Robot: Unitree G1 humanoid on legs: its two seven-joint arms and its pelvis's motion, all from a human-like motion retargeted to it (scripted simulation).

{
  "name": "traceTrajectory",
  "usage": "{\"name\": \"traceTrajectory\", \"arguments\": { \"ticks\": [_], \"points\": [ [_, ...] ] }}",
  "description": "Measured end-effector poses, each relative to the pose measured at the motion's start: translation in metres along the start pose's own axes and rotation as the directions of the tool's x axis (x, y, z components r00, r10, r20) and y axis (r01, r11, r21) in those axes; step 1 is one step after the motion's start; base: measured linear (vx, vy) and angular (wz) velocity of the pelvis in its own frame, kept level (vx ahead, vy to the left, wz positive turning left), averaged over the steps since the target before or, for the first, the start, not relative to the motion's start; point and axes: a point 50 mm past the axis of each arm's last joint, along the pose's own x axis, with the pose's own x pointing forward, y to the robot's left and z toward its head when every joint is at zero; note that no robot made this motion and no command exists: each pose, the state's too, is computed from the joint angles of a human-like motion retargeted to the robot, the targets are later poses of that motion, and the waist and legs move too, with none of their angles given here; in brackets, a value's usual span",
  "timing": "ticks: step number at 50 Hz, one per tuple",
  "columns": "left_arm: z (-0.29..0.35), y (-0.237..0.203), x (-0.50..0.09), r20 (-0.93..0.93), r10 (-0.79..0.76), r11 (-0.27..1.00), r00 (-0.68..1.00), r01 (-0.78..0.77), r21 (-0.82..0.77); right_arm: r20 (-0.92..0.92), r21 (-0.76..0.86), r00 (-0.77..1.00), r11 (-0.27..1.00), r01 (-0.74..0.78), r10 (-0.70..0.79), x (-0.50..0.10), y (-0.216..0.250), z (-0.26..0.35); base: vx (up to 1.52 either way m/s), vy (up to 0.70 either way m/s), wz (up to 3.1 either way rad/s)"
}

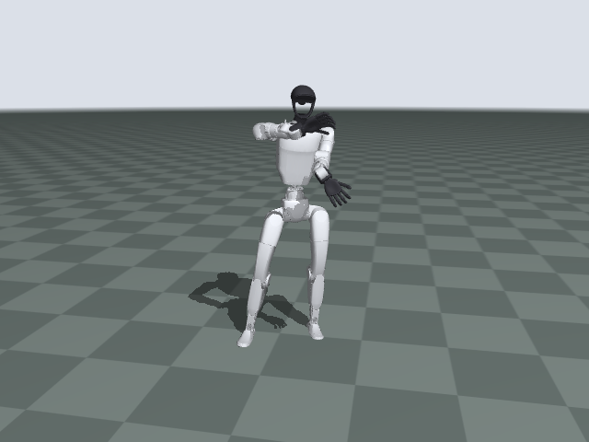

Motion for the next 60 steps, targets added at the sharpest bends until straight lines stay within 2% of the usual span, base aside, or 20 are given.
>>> {"name": "traceTrajectory", "arguments": {
  "ticks": [3, 6, 13, 18, 20, 23, 25, 27, 30, 32, 34, 36, 38, 40, 42, 46, 50, 55, 60],
  "points": [
    [0.020, -0.044, -0.050, 0.039, -0.137, 0.989, 0.990, 0.139, -0.050, -0.016, -0.030, 1.000, 0.999, 0.018, -0.018, 0.002, -0.006, -0.009, -0.01, 0.00, -0.38],
    [0.033, -0.064, -0.079, 0.095, -0.223, 0.972, 0.970, 0.228, -0.047, -0.042, -0.056, 0.999, 0.998, 0.017, -0.020, 0.002, -0.009, -0.019, 0.01, -0.01, -0.32],
    [0.031, -0.068, -0.075, 0.087, -0.371, 0.928, 0.925, 0.373, -0.007, -0.095, -0.095, 0.995, 0.995, -0.034, 0.025, -0.006, -0.008, -0.039, 0.00, -0.01, -0.11],
    [-0.002, -0.037, -0.023, -0.073, -0.635, 0.769, 0.769, 0.638, 0.037, -0.125, -0.060, 0.982, 0.987, -0.150, 0.141, -0.017, 0.000, -0.043, 0.00, 0.00, 0.00],
    [-0.015, -0.009, 0.004, -0.132, -0.705, 0.697, 0.697, 0.715, 0.050, -0.133, -0.038, 0.975, 0.982, -0.186, 0.180, -0.022, 0.003, -0.043, 0.00, 0.00, 0.00],
    [-0.026, 0.055, 0.049, -0.198, -0.715, 0.667, 0.670, 0.739, 0.090, -0.145, -0.009, 0.967, 0.977, -0.214, 0.210, -0.028, 0.006, -0.042, 0.00, 0.00, 0.00],
    [-0.030, 0.111, 0.079, -0.240, -0.656, 0.704, 0.715, 0.695, 0.145, -0.152, 0.001, 0.963, 0.974, -0.225, 0.222, -0.032, 0.006, -0.043, 0.00, 0.00, 0.00],
    [-0.029, 0.180, 0.109, -0.275, -0.518, 0.776, 0.810, 0.580, 0.248, -0.160, 0.006, 0.958, 0.971, -0.239, 0.237, -0.037, 0.007, -0.044, 0.01, 0.00, 0.09],
    [-0.012, 0.303, 0.141, -0.269, -0.163, 0.835, 0.949, 0.278, 0.475, -0.176, 0.006, 0.948, 0.964, -0.267, 0.264, -0.047, 0.008, -0.048, 0.03, 0.00, 0.18],
    [0.017, 0.386, 0.145, -0.192, 0.130, 0.783, 0.973, 0.018, 0.621, -0.186, -0.002, 0.940, 0.956, -0.292, 0.287, -0.055, 0.009, -0.052, 0.03, 0.01, 0.20],
    [0.057, 0.458, 0.134, -0.072, 0.390, 0.688, 0.918, -0.238, 0.686, -0.193, -0.018, 0.930, 0.947, -0.320, 0.311, -0.064, 0.008, -0.059, 0.03, 0.01, 0.21],
    [0.106, 0.515, 0.112, 0.066, 0.590, 0.584, 0.805, -0.481, 0.654, -0.208, -0.036, 0.917, 0.935, -0.354, 0.339, -0.074, 0.007, -0.066, 0.04, 0.01, 0.22],
    [0.156, 0.555, 0.084, 0.190, 0.723, 0.490, 0.664, -0.687, 0.537, -0.228, -0.057, 0.902, 0.919, -0.389, 0.368, -0.085, 0.006, -0.074, 0.03, 0.01, 0.23],
    [0.203, 0.579, 0.056, 0.286, 0.797, 0.410, 0.531, -0.825, 0.389, -0.251, -0.075, 0.884, 0.902, -0.425, 0.396, -0.097, 0.005, -0.081, 0.03, 0.02, 0.25],
    [0.245, 0.592, 0.031, 0.358, 0.826, 0.353, 0.436, -0.894, 0.276, -0.274, -0.085, 0.864, 0.884, -0.460, 0.423, -0.109, 0.003, -0.087, 0.02, 0.01, 0.25],
    [0.311, 0.597, -0.010, 0.475, 0.819, 0.277, 0.322, -0.947, 0.165, -0.312, -0.078, 0.827, 0.854, -0.514, 0.469, -0.130, 0.000, -0.094, 0.01, 0.01, 0.23],
    [0.351, 0.593, -0.040, 0.548, 0.804, 0.222, 0.229, -0.972, 0.080, -0.345, -0.040, 0.806, 0.850, -0.525, 0.481, -0.141, -0.001, -0.096, 0.00, 0.00, 0.04],
    [0.350, 0.596, -0.043, 0.523, 0.832, 0.223, 0.183, -0.975, -0.014, -0.363, 0.087, 0.806, 0.878, -0.471, 0.468, -0.137, 0.007, -0.086, -0.01, -0.01, -0.04],
    [0.296, 0.599, -0.005, 0.445, 0.861, 0.245, 0.246, -0.968, 0.061, -0.331, 0.334, 0.828, 0.877, -0.346, 0.453, -0.111, 0.024, -0.056, -0.04, -0.04, -0.34]
  ]
}}
